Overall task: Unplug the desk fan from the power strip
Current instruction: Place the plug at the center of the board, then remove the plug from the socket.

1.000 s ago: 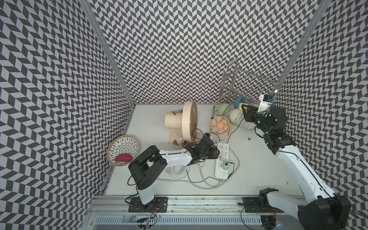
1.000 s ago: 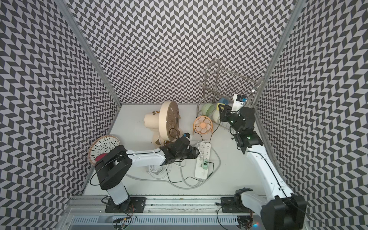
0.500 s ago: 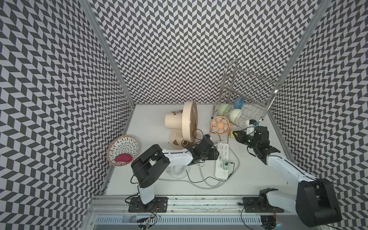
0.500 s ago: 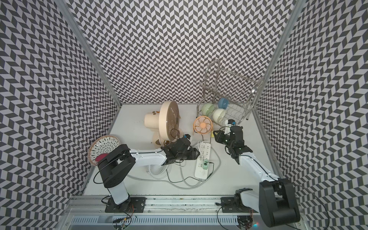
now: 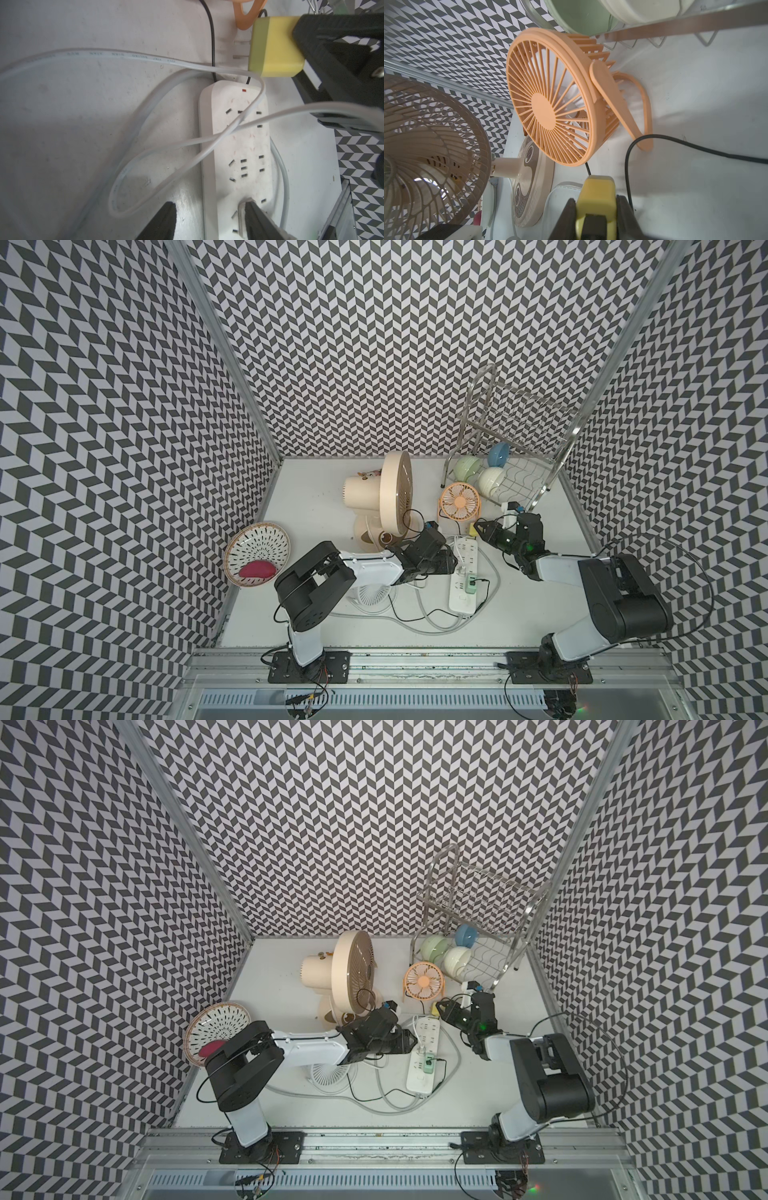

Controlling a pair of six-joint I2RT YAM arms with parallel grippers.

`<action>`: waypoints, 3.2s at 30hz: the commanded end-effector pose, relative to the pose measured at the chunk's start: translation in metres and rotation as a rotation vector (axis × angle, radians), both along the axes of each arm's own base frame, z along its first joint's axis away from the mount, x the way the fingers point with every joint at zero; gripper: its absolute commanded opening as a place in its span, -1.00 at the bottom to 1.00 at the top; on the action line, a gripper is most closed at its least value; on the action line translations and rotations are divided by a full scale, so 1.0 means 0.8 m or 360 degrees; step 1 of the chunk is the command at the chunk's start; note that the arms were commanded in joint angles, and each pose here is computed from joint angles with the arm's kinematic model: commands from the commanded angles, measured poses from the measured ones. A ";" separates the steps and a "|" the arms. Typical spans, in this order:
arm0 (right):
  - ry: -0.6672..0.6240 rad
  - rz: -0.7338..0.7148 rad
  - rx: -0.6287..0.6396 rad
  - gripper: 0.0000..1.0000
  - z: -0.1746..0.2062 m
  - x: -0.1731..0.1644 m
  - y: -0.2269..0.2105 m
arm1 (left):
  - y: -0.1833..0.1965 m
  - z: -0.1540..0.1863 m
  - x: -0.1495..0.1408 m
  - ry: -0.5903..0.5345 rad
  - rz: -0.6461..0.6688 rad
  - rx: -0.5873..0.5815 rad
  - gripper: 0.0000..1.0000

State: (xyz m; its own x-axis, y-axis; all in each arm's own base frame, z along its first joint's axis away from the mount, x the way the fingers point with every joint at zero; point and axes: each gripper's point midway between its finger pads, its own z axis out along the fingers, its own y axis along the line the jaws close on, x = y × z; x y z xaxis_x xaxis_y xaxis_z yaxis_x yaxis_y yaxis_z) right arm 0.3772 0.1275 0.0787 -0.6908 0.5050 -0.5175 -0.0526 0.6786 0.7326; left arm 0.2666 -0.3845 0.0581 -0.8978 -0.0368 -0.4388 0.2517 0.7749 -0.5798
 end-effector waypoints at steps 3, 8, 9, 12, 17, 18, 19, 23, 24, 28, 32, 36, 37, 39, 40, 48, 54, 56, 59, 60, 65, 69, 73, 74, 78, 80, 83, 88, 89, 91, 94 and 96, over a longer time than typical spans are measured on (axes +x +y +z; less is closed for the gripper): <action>-0.0110 -0.0067 -0.0098 0.03 0.003 0.014 -0.013 | -0.005 -0.001 0.005 -0.0002 0.0010 -0.0032 0.21; -0.0080 -0.0187 -0.0288 0.58 0.007 0.017 -0.039 | -0.005 0.004 0.006 -0.0016 0.0012 -0.0048 0.23; -0.0063 -0.0210 -0.0329 0.65 0.008 0.016 -0.044 | -0.006 0.004 0.006 -0.0016 0.0011 -0.0049 0.23; -0.0057 -0.0262 -0.0446 0.74 0.027 0.011 -0.059 | -0.005 0.003 0.006 -0.0014 0.0010 -0.0048 0.23; -0.0083 -0.0246 -0.0533 0.74 0.070 -0.016 -0.066 | -0.006 0.000 0.005 -0.0005 0.0010 -0.0057 0.22; -0.0078 -0.0216 -0.0535 0.74 0.076 -0.025 -0.063 | -0.006 -0.001 0.005 -0.0002 0.0010 -0.0062 0.22; -0.0080 -0.0178 -0.0536 0.73 0.082 -0.032 -0.057 | -0.007 -0.001 0.005 -0.0002 0.0009 -0.0067 0.22; -0.0014 0.0036 -0.0572 0.62 0.085 -0.072 -0.017 | -0.009 -0.001 0.006 0.0007 0.0012 -0.0088 0.20; 0.0003 0.0096 -0.0576 0.58 0.083 -0.083 -0.006 | -0.009 -0.001 0.007 0.0009 0.0018 -0.0089 0.17; 0.0027 0.0293 -0.0594 0.44 0.087 -0.128 0.035 | 0.002 0.001 0.009 0.0018 0.0077 -0.0096 0.07; 0.0071 0.0390 -0.0571 0.27 0.090 -0.159 0.057 | 0.019 -0.005 0.005 0.0067 0.0154 -0.0069 0.03; 0.0124 0.0479 -0.0602 0.12 0.081 -0.181 0.077 | 0.021 -0.006 -0.001 0.0118 0.0165 -0.0085 -0.01; 0.0132 0.0488 -0.0611 0.10 0.079 -0.183 0.078 | 0.021 -0.006 -0.002 0.0125 0.0166 -0.0091 -0.02; 0.0152 0.0497 -0.0646 0.09 0.077 -0.188 0.080 | 0.019 -0.003 -0.003 0.0135 0.0162 -0.0107 -0.02; 0.0160 0.0497 -0.0668 0.09 0.075 -0.190 0.080 | 0.018 -0.002 -0.003 0.0138 0.0161 -0.0113 -0.02; 0.0201 0.0549 -0.0785 -0.01 0.060 -0.178 0.094 | 0.019 -0.001 -0.011 0.0185 0.0166 -0.0143 -0.04; 0.0273 0.0512 -0.0866 -0.23 0.044 -0.167 0.095 | 0.021 0.000 -0.018 0.0223 0.0170 -0.0141 -0.03; 0.0290 0.0507 -0.0887 -0.24 0.040 -0.164 0.096 | 0.020 0.000 -0.020 0.0233 0.0167 -0.0146 -0.03; 0.0337 0.0487 -0.0938 -0.34 0.029 -0.160 0.094 | 0.017 0.000 -0.021 0.0250 0.0163 -0.0163 -0.03; 0.0353 0.0487 -0.0948 -0.40 0.025 -0.159 0.095 | 0.016 0.000 -0.021 0.0253 0.0162 -0.0164 -0.03; 0.0386 0.0486 -0.0973 -0.56 0.018 -0.159 0.096 | 0.011 -0.004 -0.027 0.0282 0.0152 -0.0163 -0.04; 0.0408 0.0478 -0.0986 -0.60 0.015 -0.160 0.095 | 0.009 -0.004 -0.027 0.0290 0.0160 -0.0163 -0.04; 0.0426 0.0476 -0.1002 -0.68 0.012 -0.163 0.095 | 0.006 -0.004 -0.029 0.0302 0.0155 -0.0171 -0.03; 0.0428 0.0479 -0.1005 -0.70 0.011 -0.163 0.096 | 0.006 -0.004 -0.029 0.0305 0.0156 -0.0174 -0.03; 0.0393 0.0470 -0.0987 -0.83 0.015 -0.156 0.101 | 0.004 -0.004 -0.030 0.0316 0.0150 -0.0186 -0.01; 0.0360 0.0479 -0.0964 -0.88 0.019 -0.151 0.108 | 0.003 -0.005 -0.030 0.0322 0.0148 -0.0195 -0.01; 0.0304 0.0503 -0.0930 -0.93 0.026 -0.140 0.122 | 0.004 -0.008 -0.028 0.0323 0.0157 -0.0184 0.00; 0.0223 0.0538 -0.0889 -0.96 0.037 -0.128 0.139 | 0.009 -0.027 -0.028 0.0382 0.0168 -0.0153 -0.01; 0.0213 0.0540 -0.0885 -0.97 0.039 -0.127 0.140 | 0.009 -0.030 -0.029 0.0396 0.0171 -0.0150 -0.03; 0.0197 0.0537 -0.0890 -0.97 0.043 -0.126 0.139 | 0.011 -0.033 -0.029 0.0408 0.0183 -0.0139 -0.05; 0.0179 0.0512 -0.0904 -0.97 0.047 -0.126 0.133 | 0.013 -0.040 -0.030 0.0430 0.0199 -0.0106 -0.10; 0.0167 0.0502 -0.0884 -0.97 0.052 -0.125 0.134 | 0.014 -0.048 -0.032 0.0462 0.0203 -0.0086 -0.14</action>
